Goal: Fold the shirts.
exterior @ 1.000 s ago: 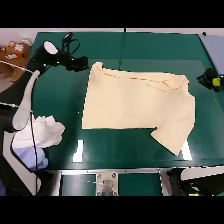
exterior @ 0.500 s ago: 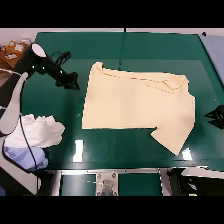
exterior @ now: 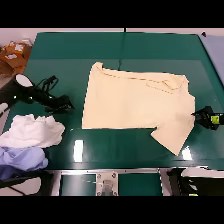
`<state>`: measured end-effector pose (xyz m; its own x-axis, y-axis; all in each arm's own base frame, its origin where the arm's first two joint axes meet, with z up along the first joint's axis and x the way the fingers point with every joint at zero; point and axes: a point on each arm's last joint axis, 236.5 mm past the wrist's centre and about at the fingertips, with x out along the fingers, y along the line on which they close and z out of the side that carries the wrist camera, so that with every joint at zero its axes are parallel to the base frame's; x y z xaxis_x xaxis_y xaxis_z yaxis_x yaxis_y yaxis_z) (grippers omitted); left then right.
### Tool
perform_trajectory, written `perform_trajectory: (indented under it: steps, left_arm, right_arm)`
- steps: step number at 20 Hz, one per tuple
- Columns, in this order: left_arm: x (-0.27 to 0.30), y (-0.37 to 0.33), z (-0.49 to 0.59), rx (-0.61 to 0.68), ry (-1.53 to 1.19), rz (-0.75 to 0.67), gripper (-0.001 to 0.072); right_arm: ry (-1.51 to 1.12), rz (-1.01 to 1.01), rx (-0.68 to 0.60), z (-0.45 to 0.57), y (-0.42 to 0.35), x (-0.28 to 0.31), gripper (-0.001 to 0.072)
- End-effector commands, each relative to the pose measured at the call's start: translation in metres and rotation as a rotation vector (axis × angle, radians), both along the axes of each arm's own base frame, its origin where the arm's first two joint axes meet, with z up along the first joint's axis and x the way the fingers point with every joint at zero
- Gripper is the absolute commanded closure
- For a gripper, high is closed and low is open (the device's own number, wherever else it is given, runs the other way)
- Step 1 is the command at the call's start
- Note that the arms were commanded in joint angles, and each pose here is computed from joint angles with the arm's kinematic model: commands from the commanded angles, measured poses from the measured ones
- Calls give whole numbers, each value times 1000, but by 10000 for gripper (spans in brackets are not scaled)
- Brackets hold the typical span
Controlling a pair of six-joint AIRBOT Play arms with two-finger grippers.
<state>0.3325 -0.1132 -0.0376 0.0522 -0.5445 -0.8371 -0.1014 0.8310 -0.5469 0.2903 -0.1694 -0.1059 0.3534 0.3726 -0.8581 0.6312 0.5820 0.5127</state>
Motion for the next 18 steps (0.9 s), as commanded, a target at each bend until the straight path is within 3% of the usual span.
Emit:
perform_trajectory:
  steps: [1, 6, 11, 18]
  left_arm:
    - [-2, -1, -10, -24, 3, 106, 237]
    - [4, 6, -33, -3, -14, 187, 237]
    - [-14, -26, -52, -166, 65, 231, 237]
    - [-49, -91, -66, -237, 149, 73, 239]
  right_arm:
    - [62, 77, 86, -15, 31, -12, 220]
    - [53, 68, 72, -16, 29, -8, 220]
    - [50, 64, 66, -16, 27, -7, 220]
    - [58, 75, 93, -14, 33, -11, 219]
